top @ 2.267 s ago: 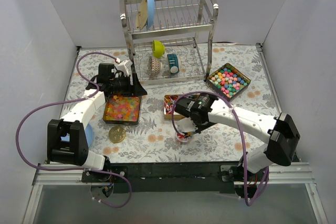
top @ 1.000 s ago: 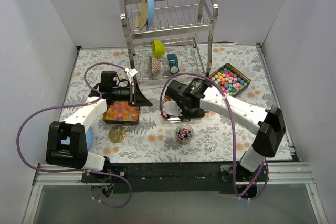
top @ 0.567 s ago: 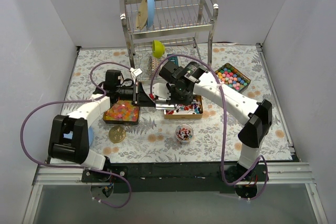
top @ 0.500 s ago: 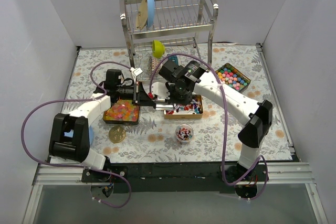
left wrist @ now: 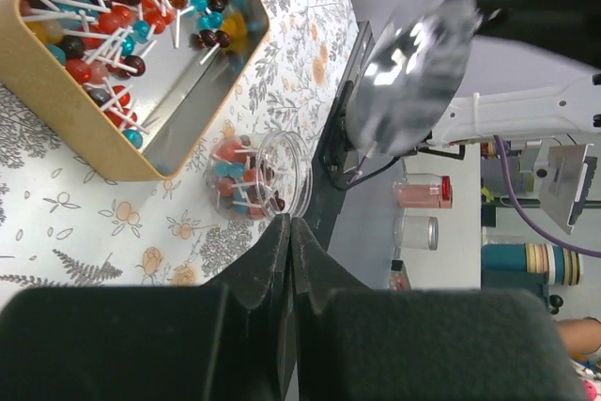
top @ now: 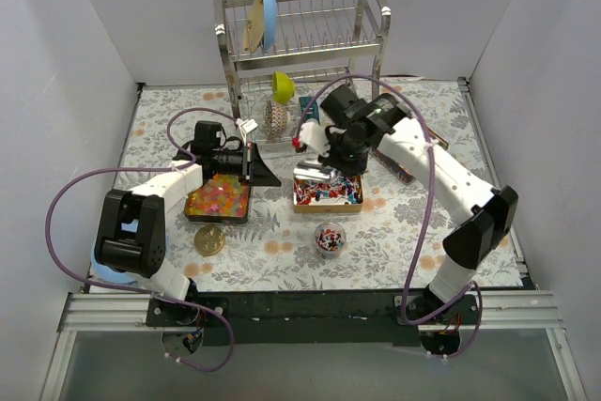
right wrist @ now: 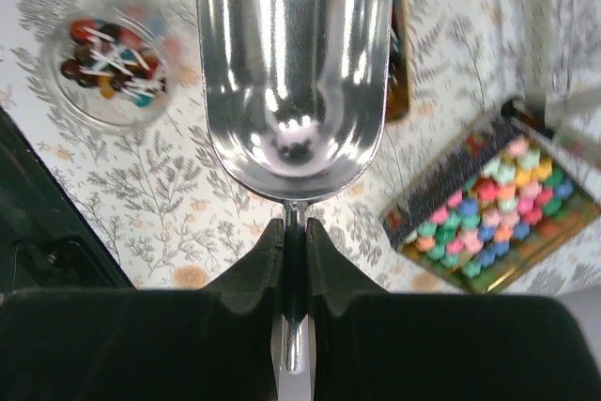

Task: Pack the candies
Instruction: Adjust the spatula, then move the storage box to the center of the board.

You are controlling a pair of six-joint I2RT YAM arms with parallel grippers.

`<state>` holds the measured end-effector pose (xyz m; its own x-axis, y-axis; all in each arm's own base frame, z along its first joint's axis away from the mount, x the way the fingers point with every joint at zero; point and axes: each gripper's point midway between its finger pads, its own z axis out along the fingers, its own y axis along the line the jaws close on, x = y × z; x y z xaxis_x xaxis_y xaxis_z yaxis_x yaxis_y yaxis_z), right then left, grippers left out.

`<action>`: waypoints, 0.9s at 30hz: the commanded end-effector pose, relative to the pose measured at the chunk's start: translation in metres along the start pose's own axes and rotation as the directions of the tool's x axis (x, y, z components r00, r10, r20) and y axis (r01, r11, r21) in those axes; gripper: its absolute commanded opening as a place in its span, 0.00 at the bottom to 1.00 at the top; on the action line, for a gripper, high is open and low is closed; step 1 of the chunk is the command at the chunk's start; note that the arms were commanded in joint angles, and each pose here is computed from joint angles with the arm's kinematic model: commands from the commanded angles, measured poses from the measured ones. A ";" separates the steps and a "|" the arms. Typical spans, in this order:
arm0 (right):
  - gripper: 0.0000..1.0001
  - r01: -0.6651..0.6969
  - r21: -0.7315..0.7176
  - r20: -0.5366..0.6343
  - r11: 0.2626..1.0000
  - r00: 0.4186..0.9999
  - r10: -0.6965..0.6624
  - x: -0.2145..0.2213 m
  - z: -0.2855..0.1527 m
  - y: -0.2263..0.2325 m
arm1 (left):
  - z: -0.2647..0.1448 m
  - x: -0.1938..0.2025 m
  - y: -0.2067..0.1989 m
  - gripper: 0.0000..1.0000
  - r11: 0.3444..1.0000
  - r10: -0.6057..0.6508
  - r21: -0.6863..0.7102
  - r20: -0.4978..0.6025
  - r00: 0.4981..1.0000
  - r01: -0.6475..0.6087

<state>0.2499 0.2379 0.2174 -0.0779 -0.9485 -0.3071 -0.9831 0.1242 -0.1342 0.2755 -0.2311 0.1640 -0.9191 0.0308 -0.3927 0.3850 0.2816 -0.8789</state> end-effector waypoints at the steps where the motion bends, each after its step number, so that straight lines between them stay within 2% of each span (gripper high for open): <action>1: 0.01 -0.130 0.080 0.039 0.988 0.991 0.128 0.042 -0.033 -0.025 | 0.000 -0.019 -0.002 0.01 0.998 0.054 -0.014 0.030 0.998 -0.054; 5: 0.01 -0.180 0.096 -0.038 0.979 0.982 0.184 0.094 -0.030 -0.022 | 0.000 -0.021 -0.002 0.03 0.998 0.059 -0.015 0.029 0.998 -0.059; 8: 0.01 -0.243 0.150 -0.022 0.958 0.968 0.249 0.124 -0.031 -0.033 | 0.001 -0.018 0.001 0.03 0.998 0.058 -0.020 0.022 0.998 -0.057; 9: 0.01 -0.294 0.160 -0.022 0.942 0.953 0.301 0.145 -0.026 -0.037 | 0.001 -0.016 0.002 0.03 0.998 0.056 -0.022 0.019 0.998 -0.055; 11: 0.01 -0.349 0.190 0.063 0.918 0.937 0.343 0.154 -0.027 -0.048 | 0.001 -0.014 0.005 0.03 0.998 0.050 -0.029 0.020 0.999 -0.049; 12: 0.01 -0.394 0.183 0.043 0.901 0.919 0.393 0.173 -0.021 -0.047 | 0.001 -0.013 0.005 0.03 0.998 0.046 -0.032 0.017 0.999 -0.046; 18: 0.01 -0.523 0.196 -0.048 0.829 0.839 0.541 0.215 -0.016 -0.060 | 0.002 -0.012 0.012 0.04 0.998 0.050 -0.051 0.015 0.999 -0.049; 22: 0.01 -0.456 0.349 -0.166 0.819 0.830 0.533 0.242 -0.037 -0.107 | 0.003 -0.012 0.017 0.04 0.996 0.053 -0.067 0.019 0.998 -0.052; 27: 0.01 -0.343 0.428 -0.311 0.836 0.813 0.493 0.268 -0.049 -0.138 | 0.002 -0.015 0.017 0.04 0.995 0.069 -0.077 0.028 0.997 -0.067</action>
<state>0.3331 -0.0144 0.1776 -0.6237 -0.7699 -0.1354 -0.7289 0.6353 -0.2550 0.2909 -0.2296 0.1493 -0.9080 0.0237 -0.4183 0.4003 0.3436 -0.8495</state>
